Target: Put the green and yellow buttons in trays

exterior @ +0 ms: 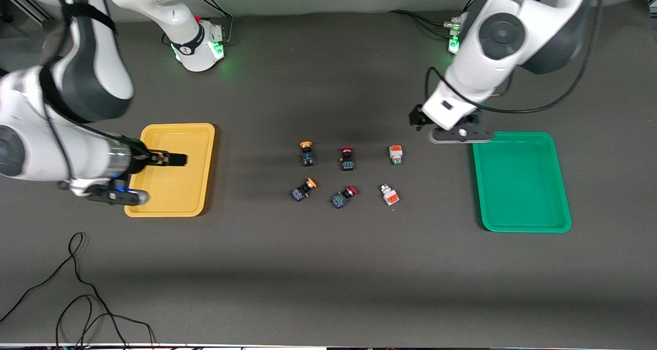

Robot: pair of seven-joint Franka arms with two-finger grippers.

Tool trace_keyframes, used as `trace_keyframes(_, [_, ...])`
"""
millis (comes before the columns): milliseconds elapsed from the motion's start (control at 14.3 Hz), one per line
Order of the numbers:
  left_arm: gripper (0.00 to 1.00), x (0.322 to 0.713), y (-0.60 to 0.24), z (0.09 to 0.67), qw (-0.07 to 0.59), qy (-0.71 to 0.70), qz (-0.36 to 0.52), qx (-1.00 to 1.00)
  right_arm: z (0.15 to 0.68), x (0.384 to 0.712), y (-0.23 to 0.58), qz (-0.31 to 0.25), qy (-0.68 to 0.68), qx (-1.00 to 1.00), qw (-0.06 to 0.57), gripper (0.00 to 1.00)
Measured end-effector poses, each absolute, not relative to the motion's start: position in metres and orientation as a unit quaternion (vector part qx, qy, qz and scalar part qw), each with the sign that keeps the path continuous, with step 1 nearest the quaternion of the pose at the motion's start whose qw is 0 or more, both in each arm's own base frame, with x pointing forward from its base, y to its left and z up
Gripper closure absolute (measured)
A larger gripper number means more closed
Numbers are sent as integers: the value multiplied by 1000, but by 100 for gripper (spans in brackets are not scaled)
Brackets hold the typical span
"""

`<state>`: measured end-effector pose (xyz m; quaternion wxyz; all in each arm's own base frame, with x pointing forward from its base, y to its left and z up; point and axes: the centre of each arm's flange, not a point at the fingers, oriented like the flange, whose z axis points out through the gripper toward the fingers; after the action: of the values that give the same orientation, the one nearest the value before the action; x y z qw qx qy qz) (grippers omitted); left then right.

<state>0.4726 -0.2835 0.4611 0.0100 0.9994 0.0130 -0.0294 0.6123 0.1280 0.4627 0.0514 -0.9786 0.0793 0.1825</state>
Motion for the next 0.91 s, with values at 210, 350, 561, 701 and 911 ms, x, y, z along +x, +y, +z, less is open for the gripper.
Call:
trace_keyframes(210, [0, 462, -293, 439, 8, 15, -31, 999, 449, 613, 147, 202, 89, -972, 80, 2])
trace_keyframes(350, [0, 458, -294, 413, 11, 23, -28, 999, 437, 614, 175, 205, 105, -969, 88, 3])
trace_keyframes(561, [0, 454, -310, 353, 15, 33, -33, 999, 409, 611, 227, 203, 126, -968, 73, 3])
trace_keyframes(701, [1, 455, -317, 308, 14, 29, -37, 999, 395, 608, 249, 206, 139, -966, 69, 1])
trace_keyframes(911, [0, 454, -315, 253, 9, 19, -36, 999, 391, 606, 267, 212, 157, -962, 76, 0])
